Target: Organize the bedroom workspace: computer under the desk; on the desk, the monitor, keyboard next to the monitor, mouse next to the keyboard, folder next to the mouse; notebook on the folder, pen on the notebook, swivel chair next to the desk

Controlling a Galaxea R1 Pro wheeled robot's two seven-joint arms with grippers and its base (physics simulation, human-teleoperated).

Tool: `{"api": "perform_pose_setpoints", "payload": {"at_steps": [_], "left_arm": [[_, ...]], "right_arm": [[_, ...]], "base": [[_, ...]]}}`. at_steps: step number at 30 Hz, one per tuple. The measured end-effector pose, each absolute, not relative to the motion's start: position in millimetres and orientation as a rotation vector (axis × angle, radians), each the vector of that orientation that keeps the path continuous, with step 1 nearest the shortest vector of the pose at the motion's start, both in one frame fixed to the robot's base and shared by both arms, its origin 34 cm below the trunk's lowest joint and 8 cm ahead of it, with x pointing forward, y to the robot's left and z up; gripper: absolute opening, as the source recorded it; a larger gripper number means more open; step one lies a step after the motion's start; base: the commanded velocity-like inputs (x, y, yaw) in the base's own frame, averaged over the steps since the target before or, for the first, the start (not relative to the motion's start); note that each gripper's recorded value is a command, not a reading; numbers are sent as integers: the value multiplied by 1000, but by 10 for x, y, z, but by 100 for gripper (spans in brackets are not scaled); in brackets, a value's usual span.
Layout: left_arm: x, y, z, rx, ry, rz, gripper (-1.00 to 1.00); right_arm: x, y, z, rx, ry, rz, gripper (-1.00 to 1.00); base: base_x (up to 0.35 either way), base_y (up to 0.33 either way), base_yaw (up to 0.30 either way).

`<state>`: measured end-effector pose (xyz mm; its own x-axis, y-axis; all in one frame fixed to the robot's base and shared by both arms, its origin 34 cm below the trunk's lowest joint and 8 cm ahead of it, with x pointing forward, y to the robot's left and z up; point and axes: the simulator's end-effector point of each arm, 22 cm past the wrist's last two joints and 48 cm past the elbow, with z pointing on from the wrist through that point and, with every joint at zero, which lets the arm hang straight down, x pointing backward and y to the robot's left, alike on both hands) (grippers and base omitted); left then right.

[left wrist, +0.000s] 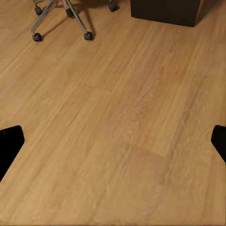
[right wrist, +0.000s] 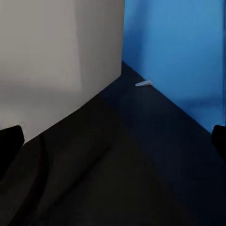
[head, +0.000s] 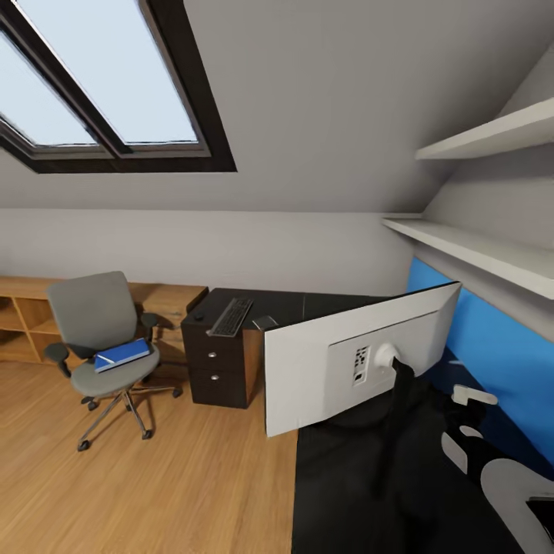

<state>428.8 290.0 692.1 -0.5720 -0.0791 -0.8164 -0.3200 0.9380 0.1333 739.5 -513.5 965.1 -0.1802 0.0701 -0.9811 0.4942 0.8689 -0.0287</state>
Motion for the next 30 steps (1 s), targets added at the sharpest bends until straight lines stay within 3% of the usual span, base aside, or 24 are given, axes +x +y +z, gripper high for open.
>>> {"api": "perform_pose_setpoints", "payload": {"at_steps": [7,30], "left_arm": [[4286,2900,6923,-281,2168,332,100],[4274,2917,6916,-288,2172,340,100]], "right_arm": [[7394,-5111,9637,432,1732,-399,100],[7433,-5045,9520,518,1942,-413,100]], "base": [[-101,159,0],[-3,7,0]]}}
